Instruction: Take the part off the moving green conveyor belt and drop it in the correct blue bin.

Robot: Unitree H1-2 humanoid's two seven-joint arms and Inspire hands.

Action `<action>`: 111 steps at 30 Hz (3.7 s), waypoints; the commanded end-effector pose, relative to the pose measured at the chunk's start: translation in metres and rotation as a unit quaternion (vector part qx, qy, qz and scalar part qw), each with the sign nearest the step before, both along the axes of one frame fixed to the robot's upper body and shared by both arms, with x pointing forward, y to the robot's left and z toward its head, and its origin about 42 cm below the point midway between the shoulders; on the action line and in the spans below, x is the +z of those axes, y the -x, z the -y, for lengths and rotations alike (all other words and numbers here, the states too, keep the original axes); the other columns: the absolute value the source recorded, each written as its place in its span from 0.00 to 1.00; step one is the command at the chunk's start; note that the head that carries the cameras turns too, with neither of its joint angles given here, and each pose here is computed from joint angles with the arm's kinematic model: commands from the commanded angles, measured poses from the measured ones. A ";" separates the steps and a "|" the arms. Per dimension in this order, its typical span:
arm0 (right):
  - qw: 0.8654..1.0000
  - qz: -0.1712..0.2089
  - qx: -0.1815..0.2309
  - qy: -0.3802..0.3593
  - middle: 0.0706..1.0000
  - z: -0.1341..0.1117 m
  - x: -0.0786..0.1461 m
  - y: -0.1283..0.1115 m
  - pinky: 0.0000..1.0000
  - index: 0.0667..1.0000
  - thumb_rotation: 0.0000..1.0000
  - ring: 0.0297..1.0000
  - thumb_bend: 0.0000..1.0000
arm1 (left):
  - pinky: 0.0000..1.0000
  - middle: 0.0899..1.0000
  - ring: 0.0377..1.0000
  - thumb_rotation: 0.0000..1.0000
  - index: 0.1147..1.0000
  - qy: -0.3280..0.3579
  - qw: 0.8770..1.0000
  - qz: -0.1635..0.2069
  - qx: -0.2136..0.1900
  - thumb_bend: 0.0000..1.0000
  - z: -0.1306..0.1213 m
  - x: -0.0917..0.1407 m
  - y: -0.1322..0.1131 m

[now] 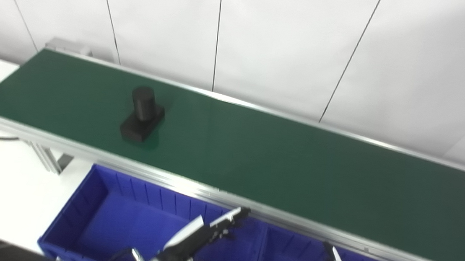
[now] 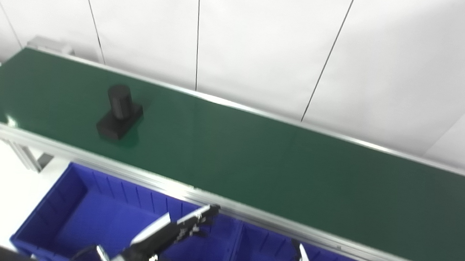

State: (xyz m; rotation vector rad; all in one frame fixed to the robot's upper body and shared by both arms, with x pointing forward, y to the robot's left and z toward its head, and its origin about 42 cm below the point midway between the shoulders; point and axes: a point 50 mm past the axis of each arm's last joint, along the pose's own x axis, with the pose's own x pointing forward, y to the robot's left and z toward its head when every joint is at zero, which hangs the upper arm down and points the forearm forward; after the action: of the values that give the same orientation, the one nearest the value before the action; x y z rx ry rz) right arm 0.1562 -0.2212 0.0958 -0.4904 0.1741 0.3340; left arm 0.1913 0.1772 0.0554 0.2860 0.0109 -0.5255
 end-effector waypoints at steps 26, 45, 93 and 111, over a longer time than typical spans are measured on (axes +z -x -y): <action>0.999 0.047 -0.005 -0.026 1.00 0.002 -0.007 -0.011 0.93 1.00 0.09 0.98 0.90 | 0.78 0.92 0.88 0.27 0.92 0.005 0.999 0.035 0.002 0.96 0.006 -0.010 -0.014; 0.988 0.122 -0.025 -0.093 1.00 0.012 0.004 -0.021 0.97 1.00 0.12 0.99 0.91 | 0.78 0.93 0.87 0.30 0.92 0.006 0.999 0.036 0.000 0.95 0.016 -0.010 -0.018; 0.982 0.187 0.022 -0.034 0.96 -0.067 0.109 -0.202 0.86 1.00 0.42 0.95 0.91 | 0.86 0.97 0.94 0.26 0.97 0.046 0.999 0.011 -0.026 0.97 0.022 -0.004 -0.017; 0.989 0.140 0.039 0.041 0.94 -0.121 0.096 -0.252 0.69 1.00 0.44 0.84 0.95 | 0.93 1.00 0.98 0.28 0.98 0.043 0.999 0.018 -0.011 0.97 0.018 -0.001 0.004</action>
State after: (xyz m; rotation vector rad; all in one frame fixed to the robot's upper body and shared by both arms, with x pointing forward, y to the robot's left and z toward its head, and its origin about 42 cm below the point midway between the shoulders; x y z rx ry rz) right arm 0.3995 -0.1143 0.1664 -0.6208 -0.0203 0.3465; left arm 0.1860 0.1612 0.0407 0.2100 0.0222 -0.5488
